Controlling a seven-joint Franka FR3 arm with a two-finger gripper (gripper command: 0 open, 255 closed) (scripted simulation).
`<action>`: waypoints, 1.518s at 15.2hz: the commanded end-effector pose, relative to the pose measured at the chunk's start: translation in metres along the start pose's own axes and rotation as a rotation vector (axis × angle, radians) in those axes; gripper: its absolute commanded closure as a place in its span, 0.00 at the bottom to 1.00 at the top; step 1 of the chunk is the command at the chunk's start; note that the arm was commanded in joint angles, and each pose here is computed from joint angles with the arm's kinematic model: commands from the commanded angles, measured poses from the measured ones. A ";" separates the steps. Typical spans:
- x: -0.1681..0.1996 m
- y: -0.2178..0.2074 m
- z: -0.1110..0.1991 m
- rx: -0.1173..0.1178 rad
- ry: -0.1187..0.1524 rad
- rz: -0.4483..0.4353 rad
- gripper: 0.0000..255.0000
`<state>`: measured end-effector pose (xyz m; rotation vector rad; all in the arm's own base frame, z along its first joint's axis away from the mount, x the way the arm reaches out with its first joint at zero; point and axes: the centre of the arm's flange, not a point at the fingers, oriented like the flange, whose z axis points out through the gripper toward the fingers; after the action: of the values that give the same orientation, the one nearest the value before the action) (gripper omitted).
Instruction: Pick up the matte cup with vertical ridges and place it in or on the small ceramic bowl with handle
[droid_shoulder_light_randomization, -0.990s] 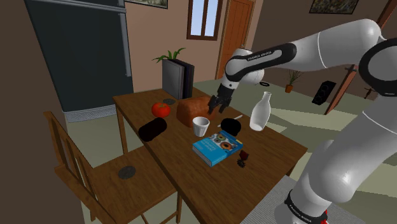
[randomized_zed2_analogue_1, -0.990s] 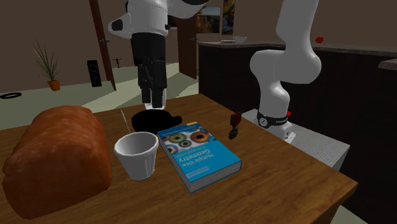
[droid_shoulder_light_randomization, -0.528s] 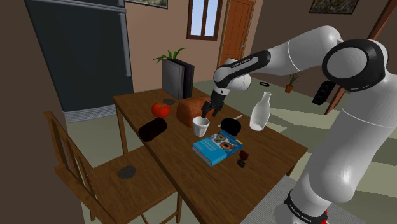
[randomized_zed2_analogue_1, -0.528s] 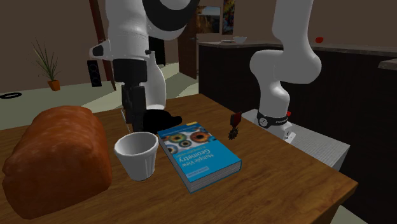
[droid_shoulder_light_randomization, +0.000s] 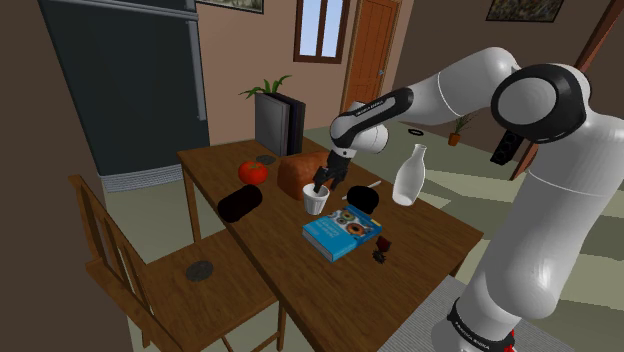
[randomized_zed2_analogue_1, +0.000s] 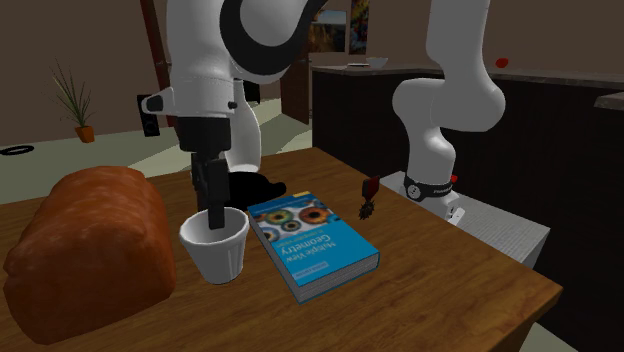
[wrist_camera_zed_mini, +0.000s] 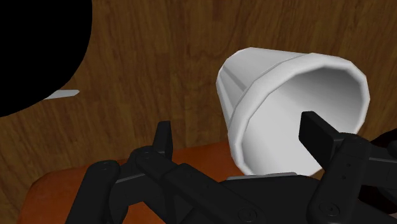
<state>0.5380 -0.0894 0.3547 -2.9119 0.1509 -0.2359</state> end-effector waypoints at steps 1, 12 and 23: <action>0.000 0.000 0.001 0.000 0.000 0.000 0.00; 0.000 0.000 0.001 0.000 0.000 0.000 1.00; 0.006 -0.009 -0.040 0.000 0.000 0.000 1.00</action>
<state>0.5382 -0.0893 0.3902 -2.9117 0.1509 -0.2368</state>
